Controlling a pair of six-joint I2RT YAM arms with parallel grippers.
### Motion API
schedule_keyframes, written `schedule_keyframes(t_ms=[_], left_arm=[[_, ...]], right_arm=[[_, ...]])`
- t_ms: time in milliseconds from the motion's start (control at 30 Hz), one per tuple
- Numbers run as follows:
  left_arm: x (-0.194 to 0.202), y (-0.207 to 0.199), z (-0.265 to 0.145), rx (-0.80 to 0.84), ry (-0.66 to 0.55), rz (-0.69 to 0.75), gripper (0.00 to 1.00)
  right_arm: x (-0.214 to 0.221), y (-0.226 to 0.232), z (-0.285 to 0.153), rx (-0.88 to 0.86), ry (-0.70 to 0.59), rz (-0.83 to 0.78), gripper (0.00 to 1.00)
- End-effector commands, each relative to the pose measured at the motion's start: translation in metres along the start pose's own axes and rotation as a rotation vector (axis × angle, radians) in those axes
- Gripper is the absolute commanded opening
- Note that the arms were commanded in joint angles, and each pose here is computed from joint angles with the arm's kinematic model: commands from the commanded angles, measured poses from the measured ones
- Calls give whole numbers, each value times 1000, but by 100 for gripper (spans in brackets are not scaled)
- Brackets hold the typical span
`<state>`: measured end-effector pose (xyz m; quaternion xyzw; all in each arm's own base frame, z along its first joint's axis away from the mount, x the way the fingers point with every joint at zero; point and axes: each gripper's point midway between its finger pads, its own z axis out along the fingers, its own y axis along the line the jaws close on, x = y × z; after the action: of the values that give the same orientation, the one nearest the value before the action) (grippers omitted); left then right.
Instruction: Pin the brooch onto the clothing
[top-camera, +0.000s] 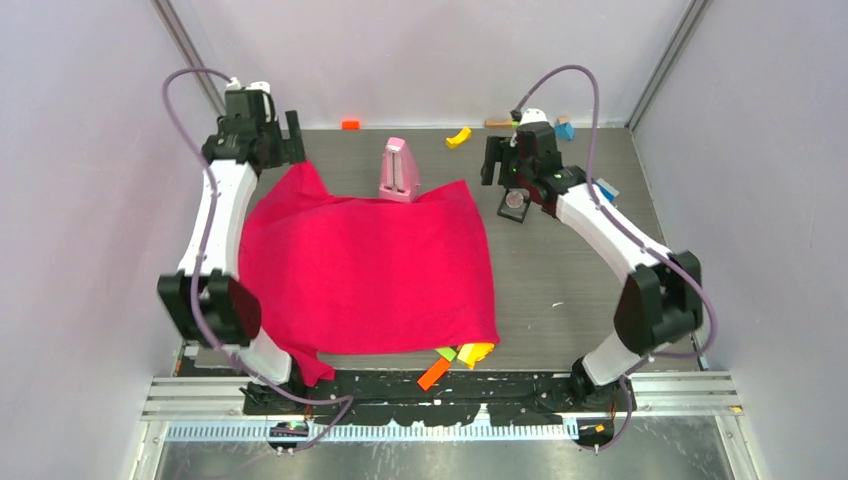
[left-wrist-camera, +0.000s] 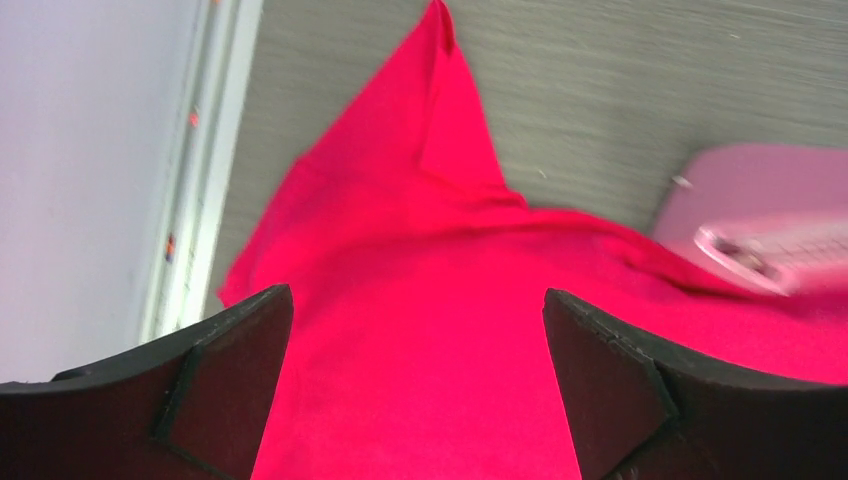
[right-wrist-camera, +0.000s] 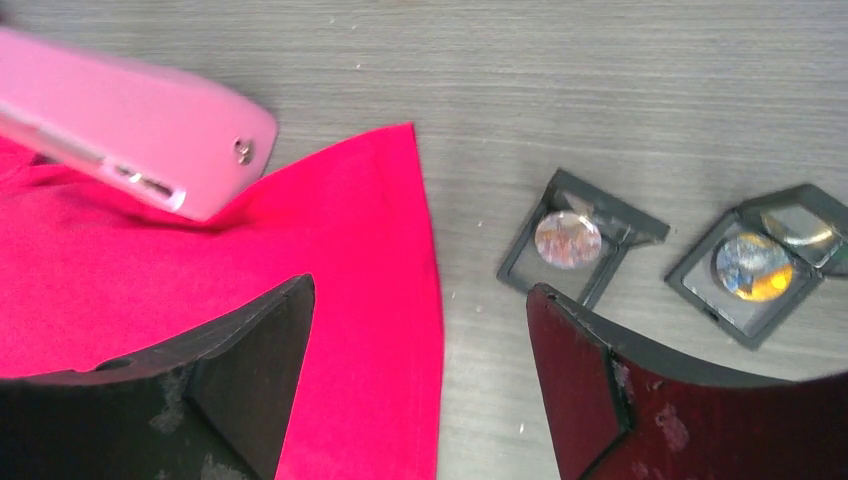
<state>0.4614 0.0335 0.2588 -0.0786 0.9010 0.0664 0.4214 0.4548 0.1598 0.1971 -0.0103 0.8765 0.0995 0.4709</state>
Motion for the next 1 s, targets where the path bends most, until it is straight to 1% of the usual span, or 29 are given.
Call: schedule_keyframes(t_ms=[0,33,67,100,133,233,333,367,500,600,633,733,867,967], left_arm=[[29,-21,-43,147,5,-124,100],[38,-22,-50,160,21,-128,100],[46,-22,-58,168,34,-128,100],[52,-21,-64,168,46,-127,100],[60,-25,-71,199,62,-126,100],[74,-25,-85,224,54,-131,100],[86,-20,-85,206,14,-122,100],[92,-16,-83,188,13,-116,100],[118,-5,-71,131,36,-74,100],[111,-2,-70,121,-36,-72,100],[108,-3,-73,132,-45,-67,100],[104,-2,-77,128,-71,-65,100],[114,8,-77,80,-55,-55,100],[112,6,-79,93,-72,-54,100]], right_arm=[[4,3,-57,-56,-10,74,83],[19,0,-61,-49,20,81,83],[22,-1,-74,-51,26,111,83],[37,-5,-77,-38,59,125,83],[43,-7,-88,-28,75,165,83],[83,-12,-103,-10,178,230,83],[119,-13,-118,-7,282,287,81],[136,-12,-121,-11,328,303,81],[178,-14,-137,-7,428,345,80],[213,-9,-144,-41,531,388,79],[219,-1,-148,-80,565,418,77],[250,7,-156,-111,656,468,72],[263,14,-162,-128,698,510,69],[269,21,-161,-155,723,533,68]])
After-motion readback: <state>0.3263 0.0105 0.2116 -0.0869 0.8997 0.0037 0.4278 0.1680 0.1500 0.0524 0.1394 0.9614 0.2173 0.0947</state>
